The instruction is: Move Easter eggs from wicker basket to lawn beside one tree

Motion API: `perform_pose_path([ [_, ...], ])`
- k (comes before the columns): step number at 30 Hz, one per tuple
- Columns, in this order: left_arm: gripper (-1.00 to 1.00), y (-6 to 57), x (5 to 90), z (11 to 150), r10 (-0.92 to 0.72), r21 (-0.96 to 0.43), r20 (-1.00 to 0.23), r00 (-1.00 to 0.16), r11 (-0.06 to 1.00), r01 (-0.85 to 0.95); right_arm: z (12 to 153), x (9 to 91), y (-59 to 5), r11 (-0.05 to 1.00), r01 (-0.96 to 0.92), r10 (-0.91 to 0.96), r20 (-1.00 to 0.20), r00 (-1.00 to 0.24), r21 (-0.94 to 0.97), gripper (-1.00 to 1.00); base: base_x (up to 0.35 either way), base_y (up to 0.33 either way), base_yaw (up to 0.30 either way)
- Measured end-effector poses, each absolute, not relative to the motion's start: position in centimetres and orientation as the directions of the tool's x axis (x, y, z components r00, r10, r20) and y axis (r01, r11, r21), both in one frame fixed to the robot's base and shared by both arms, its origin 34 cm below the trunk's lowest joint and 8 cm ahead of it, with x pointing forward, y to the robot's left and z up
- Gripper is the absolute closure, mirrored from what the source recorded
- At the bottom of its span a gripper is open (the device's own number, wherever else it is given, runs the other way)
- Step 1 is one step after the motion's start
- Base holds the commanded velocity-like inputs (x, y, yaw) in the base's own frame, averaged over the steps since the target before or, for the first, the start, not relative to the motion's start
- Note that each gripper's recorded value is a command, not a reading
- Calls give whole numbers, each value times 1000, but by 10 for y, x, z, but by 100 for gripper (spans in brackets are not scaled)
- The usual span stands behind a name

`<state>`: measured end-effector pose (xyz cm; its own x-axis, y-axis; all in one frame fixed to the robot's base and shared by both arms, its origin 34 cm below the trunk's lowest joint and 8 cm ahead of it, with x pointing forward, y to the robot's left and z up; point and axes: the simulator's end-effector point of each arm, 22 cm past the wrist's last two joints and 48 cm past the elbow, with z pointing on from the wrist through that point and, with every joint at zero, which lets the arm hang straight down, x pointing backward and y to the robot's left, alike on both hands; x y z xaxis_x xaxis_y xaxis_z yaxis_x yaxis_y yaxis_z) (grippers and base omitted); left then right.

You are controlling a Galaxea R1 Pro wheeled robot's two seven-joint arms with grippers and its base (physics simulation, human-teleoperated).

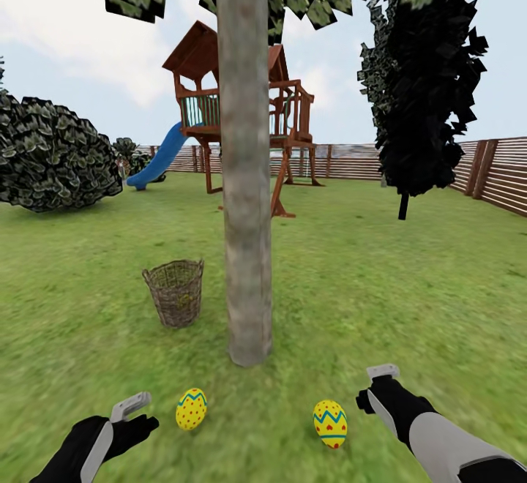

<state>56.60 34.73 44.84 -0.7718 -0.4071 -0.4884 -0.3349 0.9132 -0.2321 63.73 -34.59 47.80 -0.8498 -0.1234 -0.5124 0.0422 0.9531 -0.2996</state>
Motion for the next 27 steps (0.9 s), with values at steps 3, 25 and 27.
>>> perform_pose_path([
  [3, -100, 347, 567, 455, -407, -232, -488, -772, 913, -335, 485, 639, -346, 953, 42, -123, -513, -850, -299, -100, 0, 0, 0],
  [25, -100, 347, 577, 504, -403, -231, -492, -772, 915, -331, 536, 649, -350, 953, 52, -118, -523, -844, -298, -100, 0, 0, 0],
  [27, -100, 347, 578, 510, -403, -232, -494, -770, 915, -331, 547, 657, -363, 950, 72, -115, -559, -821, -302, -100, 0, 0, 0],
])
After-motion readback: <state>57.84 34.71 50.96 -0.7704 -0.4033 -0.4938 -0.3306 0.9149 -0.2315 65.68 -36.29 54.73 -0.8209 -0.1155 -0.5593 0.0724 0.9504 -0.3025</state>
